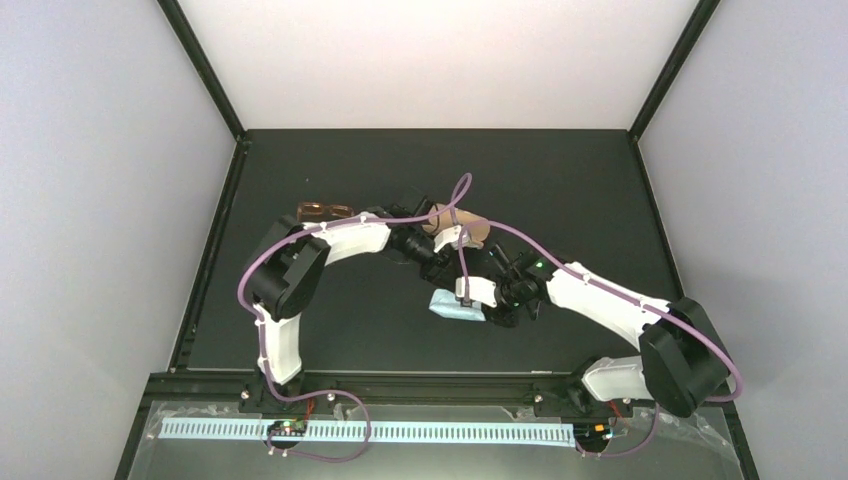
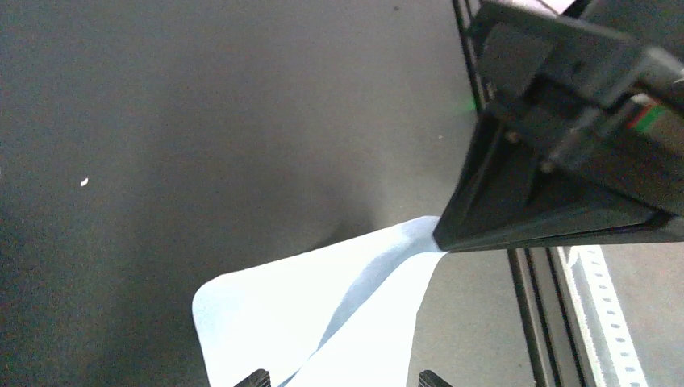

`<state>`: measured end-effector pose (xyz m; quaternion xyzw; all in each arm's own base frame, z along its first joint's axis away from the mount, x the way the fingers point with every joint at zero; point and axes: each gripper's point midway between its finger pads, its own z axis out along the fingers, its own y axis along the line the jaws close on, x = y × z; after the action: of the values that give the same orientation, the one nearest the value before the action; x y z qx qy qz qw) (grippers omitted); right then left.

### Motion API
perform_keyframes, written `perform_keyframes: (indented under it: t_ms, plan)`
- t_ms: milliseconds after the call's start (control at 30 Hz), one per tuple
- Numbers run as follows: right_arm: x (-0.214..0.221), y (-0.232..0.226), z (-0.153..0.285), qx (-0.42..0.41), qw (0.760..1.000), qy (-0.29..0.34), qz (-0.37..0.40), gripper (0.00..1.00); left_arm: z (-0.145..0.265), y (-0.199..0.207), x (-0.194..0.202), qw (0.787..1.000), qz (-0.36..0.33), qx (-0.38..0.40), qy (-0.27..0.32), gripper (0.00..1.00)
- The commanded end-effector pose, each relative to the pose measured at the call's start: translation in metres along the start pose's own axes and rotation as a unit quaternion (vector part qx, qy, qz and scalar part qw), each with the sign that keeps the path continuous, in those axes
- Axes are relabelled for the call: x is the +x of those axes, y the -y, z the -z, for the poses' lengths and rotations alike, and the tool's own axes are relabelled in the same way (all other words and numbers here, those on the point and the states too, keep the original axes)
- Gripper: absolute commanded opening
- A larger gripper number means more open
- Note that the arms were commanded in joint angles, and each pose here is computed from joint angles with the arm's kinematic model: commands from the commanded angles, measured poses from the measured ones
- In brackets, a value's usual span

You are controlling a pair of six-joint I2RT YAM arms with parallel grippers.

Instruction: Organize the sunglasses

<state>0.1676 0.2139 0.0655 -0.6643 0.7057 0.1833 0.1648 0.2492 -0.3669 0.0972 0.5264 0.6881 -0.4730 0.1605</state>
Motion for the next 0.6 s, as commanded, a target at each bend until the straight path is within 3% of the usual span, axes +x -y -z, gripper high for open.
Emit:
perform_keyframes:
  t_ms: [0, 333, 567]
  plan:
    - [0.007, -0.001, -0.005, 0.003, 1.000, -0.011, -0.002, 0.01, -0.010, -0.010, 0.006, 0.999, 0.022, -0.014, -0.020, 0.48]
    - [0.005, 0.004, -0.007, 0.009, 1.000, -0.012, -0.021, 0.01, -0.018, -0.025, 0.028, 0.996, 0.047, -0.049, -0.059, 0.46]
    - [0.005, 0.007, -0.007, 0.013, 1.000, -0.014, -0.023, 0.01, 0.003, -0.037, 0.041, 0.990, 0.057, -0.104, -0.078, 0.48]
